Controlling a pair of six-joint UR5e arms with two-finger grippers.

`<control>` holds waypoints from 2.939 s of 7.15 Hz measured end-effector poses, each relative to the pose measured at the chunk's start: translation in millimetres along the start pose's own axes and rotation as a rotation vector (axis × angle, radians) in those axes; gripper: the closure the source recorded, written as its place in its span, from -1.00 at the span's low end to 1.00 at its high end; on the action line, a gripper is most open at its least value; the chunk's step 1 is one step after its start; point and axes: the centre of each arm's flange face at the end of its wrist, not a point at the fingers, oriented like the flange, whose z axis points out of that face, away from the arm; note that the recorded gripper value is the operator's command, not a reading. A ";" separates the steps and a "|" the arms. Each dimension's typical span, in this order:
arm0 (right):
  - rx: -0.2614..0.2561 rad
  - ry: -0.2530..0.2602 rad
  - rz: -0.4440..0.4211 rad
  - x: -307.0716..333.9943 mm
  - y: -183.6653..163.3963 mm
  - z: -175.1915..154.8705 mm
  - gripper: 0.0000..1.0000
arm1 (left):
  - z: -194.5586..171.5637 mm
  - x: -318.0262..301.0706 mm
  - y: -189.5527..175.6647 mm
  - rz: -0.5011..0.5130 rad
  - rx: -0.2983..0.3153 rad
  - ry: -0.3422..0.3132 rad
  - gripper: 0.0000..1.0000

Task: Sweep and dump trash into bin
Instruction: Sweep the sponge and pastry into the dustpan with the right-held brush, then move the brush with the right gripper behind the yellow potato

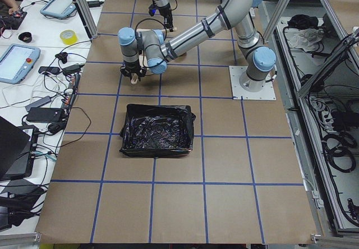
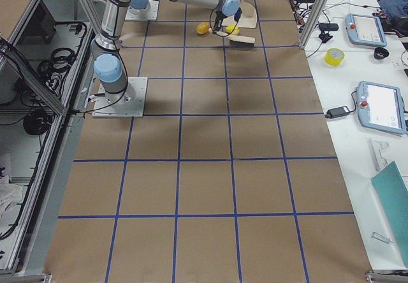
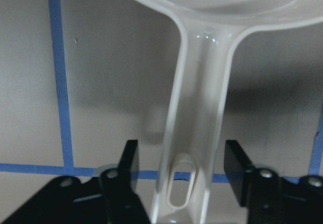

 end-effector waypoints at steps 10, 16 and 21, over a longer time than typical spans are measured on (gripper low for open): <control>0.004 -0.210 -0.011 -104.5 -9.2 -13.2 1.00 | 3.8 9.3 -19.6 0.025 -0.009 0.019 0.84; -0.026 -0.333 0.008 -125.4 5.0 -68.5 1.00 | 5.3 12.1 -20.0 0.027 -0.009 0.025 0.84; -0.007 -0.071 0.052 14.9 11.4 -142.6 1.00 | 7.3 12.2 -20.2 0.027 -0.006 0.027 0.84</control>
